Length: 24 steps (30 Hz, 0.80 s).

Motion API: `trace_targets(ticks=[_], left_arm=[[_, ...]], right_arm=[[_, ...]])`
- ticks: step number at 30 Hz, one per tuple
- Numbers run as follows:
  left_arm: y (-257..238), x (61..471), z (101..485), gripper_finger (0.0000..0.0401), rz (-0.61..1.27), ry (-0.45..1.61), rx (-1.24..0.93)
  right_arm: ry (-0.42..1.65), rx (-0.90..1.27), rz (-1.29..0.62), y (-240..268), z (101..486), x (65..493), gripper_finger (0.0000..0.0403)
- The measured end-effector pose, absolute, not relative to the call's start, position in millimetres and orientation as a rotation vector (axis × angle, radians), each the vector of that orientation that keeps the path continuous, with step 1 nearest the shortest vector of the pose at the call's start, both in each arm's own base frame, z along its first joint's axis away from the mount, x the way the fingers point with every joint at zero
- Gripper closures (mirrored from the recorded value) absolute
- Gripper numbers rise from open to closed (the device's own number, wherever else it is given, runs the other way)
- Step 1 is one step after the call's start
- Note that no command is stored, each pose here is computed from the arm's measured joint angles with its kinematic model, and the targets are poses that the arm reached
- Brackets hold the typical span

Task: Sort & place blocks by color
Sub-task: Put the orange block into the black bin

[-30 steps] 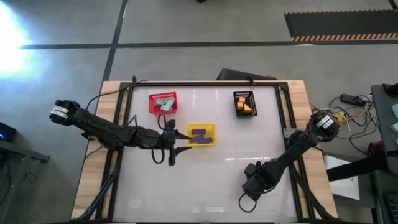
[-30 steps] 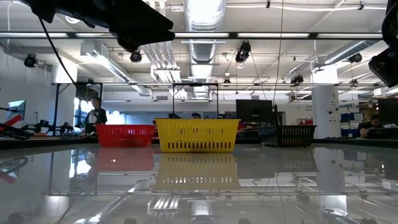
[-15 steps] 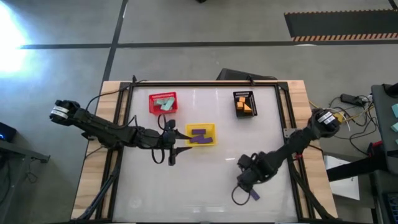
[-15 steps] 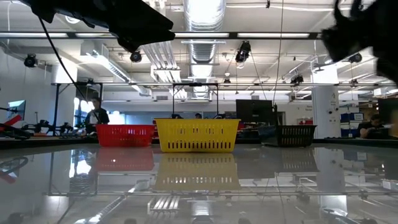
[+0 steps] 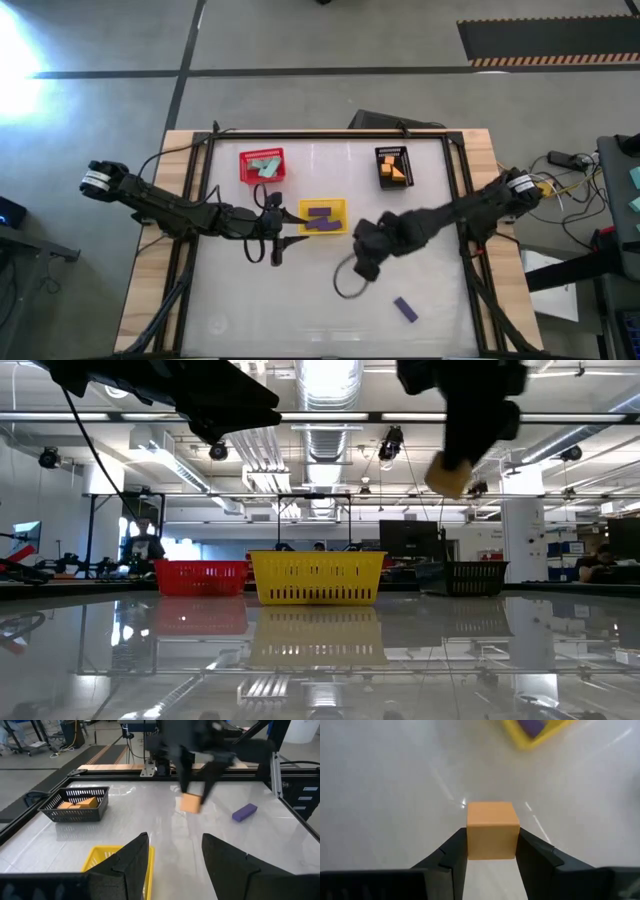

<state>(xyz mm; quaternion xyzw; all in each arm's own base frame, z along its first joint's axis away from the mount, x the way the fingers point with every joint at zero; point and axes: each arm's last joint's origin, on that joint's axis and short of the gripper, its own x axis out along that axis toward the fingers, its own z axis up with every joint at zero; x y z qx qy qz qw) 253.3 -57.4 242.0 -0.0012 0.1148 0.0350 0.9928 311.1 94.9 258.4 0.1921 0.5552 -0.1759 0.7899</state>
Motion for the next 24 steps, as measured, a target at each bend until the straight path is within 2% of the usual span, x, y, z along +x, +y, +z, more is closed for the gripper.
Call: trace_targets(ticks=[13, 20, 24], left_arm=[[-57.4, 253.3, 242.0, 0.0232, 0.070, 0.230, -0.002], [-57.5, 253.3, 242.0, 0.0232, 0.070, 0.230, -0.002], [-57.5, 253.3, 241.9, 0.0232, 0.069, 0.231, -0.002]], right_arm=[[1.317, 0.423, -0.610, -49.4, 301.7, 307.3, 0.0273], [1.346, 0.662, -0.637, -140.3, 291.2, 279.9, 0.0273], [1.345, 0.784, -0.748, -192.9, 278.2, 256.6, 0.0273]])
